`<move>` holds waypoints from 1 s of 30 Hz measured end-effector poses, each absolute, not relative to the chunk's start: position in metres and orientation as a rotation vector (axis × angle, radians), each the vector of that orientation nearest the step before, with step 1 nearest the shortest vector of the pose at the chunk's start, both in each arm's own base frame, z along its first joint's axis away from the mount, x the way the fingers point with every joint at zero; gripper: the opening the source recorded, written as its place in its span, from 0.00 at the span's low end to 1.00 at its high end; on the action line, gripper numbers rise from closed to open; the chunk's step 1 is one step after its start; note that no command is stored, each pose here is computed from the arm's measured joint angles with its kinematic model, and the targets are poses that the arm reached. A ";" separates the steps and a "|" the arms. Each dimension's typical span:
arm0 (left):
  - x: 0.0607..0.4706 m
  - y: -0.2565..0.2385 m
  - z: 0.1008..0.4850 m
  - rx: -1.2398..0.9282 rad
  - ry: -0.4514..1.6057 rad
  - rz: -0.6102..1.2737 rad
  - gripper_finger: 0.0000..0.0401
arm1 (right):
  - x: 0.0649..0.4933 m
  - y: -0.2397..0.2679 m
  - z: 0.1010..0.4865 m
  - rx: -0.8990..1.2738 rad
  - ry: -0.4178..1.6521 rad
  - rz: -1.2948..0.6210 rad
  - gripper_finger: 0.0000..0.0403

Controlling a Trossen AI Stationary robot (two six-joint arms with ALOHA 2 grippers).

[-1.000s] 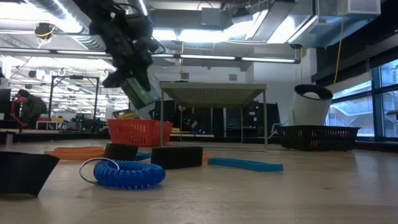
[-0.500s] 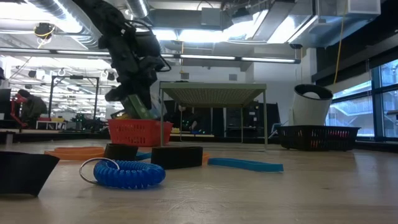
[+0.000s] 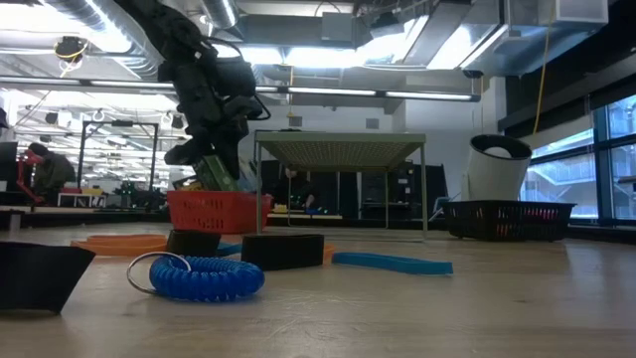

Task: Pick & Place Office Desk Supplies
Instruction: Put the crayola box into the orange bin

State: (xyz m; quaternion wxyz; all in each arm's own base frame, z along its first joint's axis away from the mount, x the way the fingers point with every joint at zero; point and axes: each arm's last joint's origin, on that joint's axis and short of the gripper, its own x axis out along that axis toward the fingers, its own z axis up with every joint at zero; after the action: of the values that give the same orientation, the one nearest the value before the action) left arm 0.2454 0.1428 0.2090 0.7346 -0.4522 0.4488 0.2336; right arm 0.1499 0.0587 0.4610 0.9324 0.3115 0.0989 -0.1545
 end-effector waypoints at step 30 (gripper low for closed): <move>0.241 0.140 0.215 -1.130 0.958 0.600 0.34 | 0.150 0.060 0.461 0.604 0.237 -0.262 0.27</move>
State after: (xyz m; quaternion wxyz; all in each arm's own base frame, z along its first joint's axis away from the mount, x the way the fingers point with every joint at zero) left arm 0.2409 0.1396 0.2152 0.6973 -0.5068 0.4297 0.2688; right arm 0.1500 0.0602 0.4606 0.9394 0.2960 0.1160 -0.1283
